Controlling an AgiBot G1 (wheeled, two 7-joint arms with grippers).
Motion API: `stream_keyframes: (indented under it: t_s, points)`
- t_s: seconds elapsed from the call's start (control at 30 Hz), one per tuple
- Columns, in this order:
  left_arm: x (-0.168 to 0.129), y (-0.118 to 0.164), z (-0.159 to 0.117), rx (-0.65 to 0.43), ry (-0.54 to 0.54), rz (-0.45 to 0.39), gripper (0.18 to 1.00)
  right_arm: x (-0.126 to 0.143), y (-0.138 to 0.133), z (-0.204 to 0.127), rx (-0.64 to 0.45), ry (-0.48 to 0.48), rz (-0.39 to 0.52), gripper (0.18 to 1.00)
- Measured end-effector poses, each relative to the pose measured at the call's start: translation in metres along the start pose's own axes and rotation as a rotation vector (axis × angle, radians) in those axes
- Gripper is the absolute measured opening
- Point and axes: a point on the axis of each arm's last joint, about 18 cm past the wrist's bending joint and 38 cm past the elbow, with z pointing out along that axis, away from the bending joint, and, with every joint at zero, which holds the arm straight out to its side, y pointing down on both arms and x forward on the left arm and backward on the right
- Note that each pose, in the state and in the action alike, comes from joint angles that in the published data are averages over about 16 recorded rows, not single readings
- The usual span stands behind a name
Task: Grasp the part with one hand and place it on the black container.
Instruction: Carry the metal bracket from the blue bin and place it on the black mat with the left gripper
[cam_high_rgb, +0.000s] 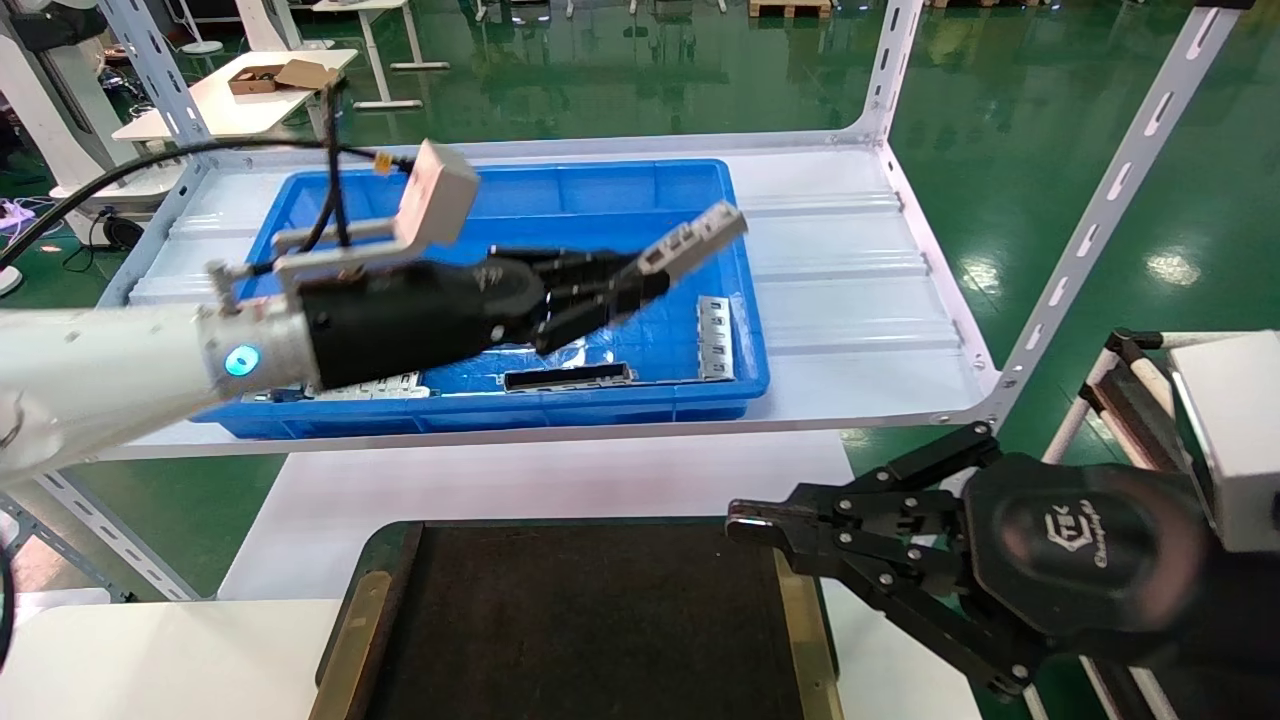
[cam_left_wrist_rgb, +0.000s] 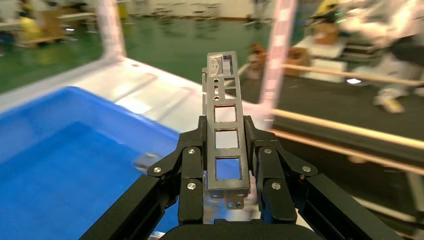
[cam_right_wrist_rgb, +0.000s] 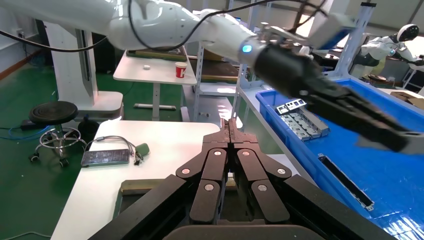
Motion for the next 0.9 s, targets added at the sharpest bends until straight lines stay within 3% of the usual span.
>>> stream_keyframes:
  t_s: [0.23,0.4,0.6,0.9]
  points:
    - [0.055,0.033,-0.022,-0.034,0.156,-0.065,0.326,0.0,0.0,0.0,0.0,0.0,0.0,0.191]
    - [0.092,0.071,-0.032,-0.103,0.195,-0.146,0.326,0.0,0.0,0.0,0.0,0.0,0.0,0.191]
    - [0.122,0.125,-0.033,-0.196,0.113,-0.259,0.325,0.0,0.0,0.0,0.0,0.0,0.0,0.191]
    - [0.141,0.196,-0.013,-0.247,-0.129,-0.393,0.325,0.0,0.0,0.0,0.0,0.0,0.0,0.191]
